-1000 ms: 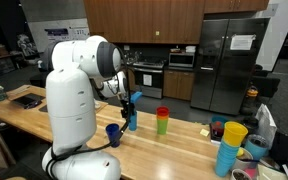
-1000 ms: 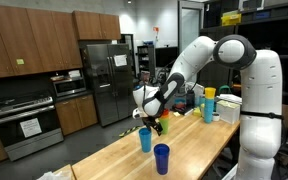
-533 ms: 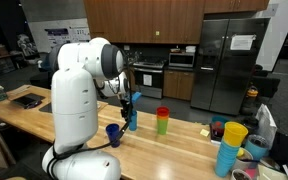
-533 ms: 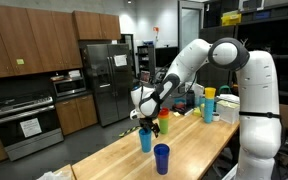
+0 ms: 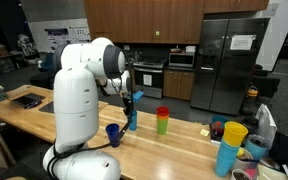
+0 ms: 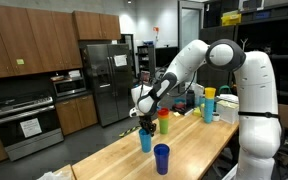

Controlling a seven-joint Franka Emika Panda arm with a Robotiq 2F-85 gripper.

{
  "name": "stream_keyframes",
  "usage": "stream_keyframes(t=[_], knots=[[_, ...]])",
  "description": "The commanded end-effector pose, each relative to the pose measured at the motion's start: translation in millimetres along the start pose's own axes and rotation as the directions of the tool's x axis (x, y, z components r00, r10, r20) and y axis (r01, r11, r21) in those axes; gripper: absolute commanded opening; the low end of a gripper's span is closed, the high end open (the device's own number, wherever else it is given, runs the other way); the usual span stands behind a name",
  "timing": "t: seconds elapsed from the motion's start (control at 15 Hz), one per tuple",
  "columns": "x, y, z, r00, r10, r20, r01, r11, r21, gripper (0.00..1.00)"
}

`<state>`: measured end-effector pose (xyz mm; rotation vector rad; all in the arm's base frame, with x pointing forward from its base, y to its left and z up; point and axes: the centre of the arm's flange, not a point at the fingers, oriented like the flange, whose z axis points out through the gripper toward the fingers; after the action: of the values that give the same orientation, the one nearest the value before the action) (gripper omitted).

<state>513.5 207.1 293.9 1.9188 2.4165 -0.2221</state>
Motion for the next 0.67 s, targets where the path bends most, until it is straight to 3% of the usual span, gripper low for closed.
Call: stream_keyframes(t=[0.0, 0.13, 0.6], knots=[[-10.3, 6.8, -8.6, 0.999, -0.002, -0.039, 0.002, 1.000, -0.009, 0.13], [-12.9, 8.1, -9.3, 0.999, -0.002, -0.052, 0.001, 1.000, -0.008, 0.01], [-21.8, 10.5, -23.5, 0.995, 0.003, -0.095, -0.005, 1.000, -0.016, 0.01]])
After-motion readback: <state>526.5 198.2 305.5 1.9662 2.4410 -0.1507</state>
